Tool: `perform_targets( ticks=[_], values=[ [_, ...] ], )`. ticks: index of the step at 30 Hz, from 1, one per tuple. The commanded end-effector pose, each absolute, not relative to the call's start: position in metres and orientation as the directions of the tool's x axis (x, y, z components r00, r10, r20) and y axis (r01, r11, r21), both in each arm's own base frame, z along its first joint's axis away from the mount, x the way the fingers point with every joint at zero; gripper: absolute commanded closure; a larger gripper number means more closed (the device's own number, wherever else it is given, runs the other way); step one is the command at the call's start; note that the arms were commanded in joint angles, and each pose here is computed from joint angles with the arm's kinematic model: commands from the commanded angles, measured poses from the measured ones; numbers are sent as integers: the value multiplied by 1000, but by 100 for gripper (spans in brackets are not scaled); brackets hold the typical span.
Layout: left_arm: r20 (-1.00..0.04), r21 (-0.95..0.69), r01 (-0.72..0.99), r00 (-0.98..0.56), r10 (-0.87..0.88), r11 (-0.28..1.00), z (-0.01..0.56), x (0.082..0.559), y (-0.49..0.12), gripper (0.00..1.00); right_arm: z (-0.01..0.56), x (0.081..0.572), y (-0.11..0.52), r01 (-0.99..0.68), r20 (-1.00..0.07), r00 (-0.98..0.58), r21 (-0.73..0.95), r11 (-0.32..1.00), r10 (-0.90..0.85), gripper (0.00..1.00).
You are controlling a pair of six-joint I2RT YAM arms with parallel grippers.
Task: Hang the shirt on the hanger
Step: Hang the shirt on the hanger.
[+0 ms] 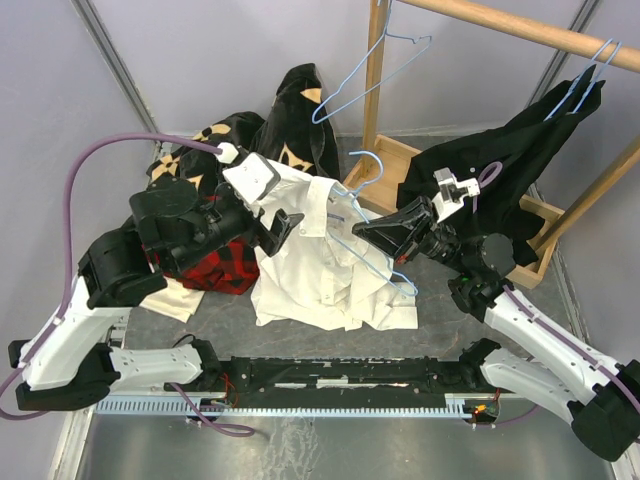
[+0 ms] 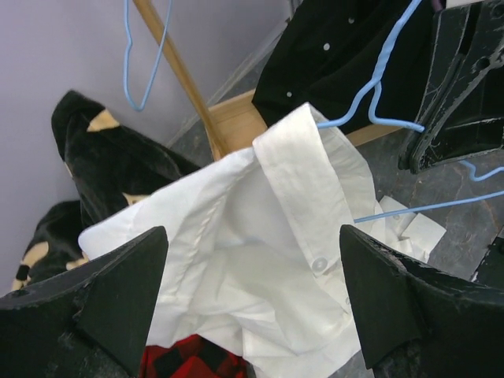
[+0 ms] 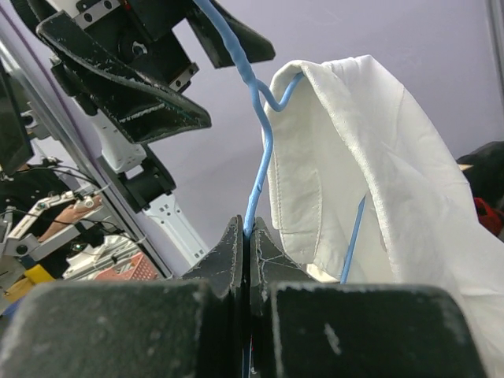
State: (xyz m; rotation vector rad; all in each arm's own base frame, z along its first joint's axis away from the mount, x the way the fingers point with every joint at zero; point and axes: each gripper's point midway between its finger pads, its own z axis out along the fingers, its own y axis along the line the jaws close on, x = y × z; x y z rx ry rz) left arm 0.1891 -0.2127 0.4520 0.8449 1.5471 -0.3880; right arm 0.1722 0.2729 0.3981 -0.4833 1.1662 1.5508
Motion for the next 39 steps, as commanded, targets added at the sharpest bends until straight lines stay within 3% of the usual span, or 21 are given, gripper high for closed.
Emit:
perform_targets(
  ticks=[1, 6, 10, 14, 27, 34, 39],
  values=[
    [-944, 323, 750, 210, 255, 577, 494, 175, -220, 5, 442, 141, 259, -958, -772, -253, 286, -37, 584, 100],
    [-924, 362, 797, 237, 301, 483, 490, 170, -237, 7, 444, 130, 258, -962, -787, -255, 265, -66, 561, 100],
    [-916, 377, 791, 240, 323, 482, 489, 169, -230, 9, 443, 127, 257, -964, -797, -248, 258, -60, 551, 100],
    [-909, 393, 776, 248, 335, 493, 491, 165, -216, 19, 444, 124, 258, -965, -805, -252, 252, -76, 537, 100],
    [-876, 430, 764, 225, 426, 481, 471, 168, -205, 24, 444, 106, 262, -960, -842, -277, 226, -164, 462, 100],
    [-870, 446, 752, 237, 433, 485, 472, 170, -203, 32, 443, 99, 264, -954, -858, -289, 220, -204, 425, 100],
    [-872, 420, 803, 229, 433, 422, 459, 165, -220, 34, 445, 95, 264, -950, -861, -293, 214, -226, 415, 100]
  ],
)
